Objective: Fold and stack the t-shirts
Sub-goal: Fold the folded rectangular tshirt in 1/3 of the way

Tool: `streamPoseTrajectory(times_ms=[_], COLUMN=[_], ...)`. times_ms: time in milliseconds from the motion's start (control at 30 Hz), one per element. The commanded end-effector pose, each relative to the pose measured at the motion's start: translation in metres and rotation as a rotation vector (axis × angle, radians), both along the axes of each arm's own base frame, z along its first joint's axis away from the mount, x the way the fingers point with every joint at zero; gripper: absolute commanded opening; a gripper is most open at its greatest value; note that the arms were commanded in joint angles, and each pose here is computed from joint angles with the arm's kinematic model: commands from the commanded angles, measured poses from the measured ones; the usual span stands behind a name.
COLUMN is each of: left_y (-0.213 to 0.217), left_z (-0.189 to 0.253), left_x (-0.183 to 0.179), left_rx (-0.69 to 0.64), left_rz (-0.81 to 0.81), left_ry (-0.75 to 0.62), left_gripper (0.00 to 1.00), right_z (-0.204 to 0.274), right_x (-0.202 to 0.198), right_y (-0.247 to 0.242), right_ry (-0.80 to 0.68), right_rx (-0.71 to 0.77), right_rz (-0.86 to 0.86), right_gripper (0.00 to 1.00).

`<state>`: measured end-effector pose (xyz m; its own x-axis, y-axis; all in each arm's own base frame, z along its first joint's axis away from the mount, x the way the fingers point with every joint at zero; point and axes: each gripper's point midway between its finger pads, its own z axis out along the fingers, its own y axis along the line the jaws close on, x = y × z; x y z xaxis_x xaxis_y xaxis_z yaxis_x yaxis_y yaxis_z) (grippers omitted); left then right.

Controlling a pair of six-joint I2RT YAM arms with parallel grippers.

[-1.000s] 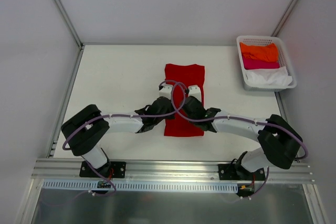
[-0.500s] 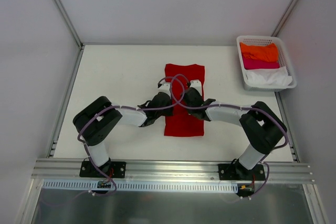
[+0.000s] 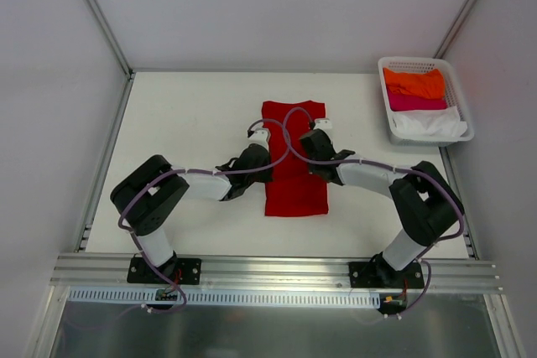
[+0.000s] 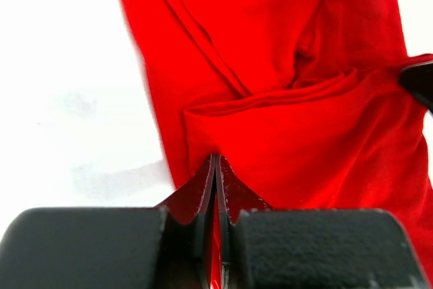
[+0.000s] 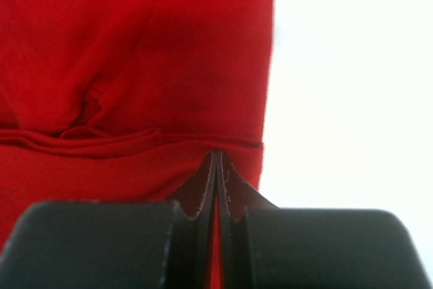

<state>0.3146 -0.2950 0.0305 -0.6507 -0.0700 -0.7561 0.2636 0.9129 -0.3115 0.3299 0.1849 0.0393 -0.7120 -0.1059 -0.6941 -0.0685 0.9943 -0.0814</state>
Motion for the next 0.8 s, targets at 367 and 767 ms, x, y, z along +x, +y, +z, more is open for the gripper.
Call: streamPoseTrajectory(times_ms=[367,767], left_y=[0.007,0.046], left_z=[-0.003,0.089], left_x=[0.003,-0.005], left_rx=[0.012,0.054], left_rz=[0.02,0.129], left_ry=[0.017,-0.124], left_gripper=[0.0,0.0], right_z=[-0.029,0.118], right_x=[0.022,0.001], right_y=[0.006,-0.013], right_ry=[0.065,-0.206], right_rx=[0.003,0.1], right_rz=[-0.01,0.023], right_gripper=[0.01,0.01])
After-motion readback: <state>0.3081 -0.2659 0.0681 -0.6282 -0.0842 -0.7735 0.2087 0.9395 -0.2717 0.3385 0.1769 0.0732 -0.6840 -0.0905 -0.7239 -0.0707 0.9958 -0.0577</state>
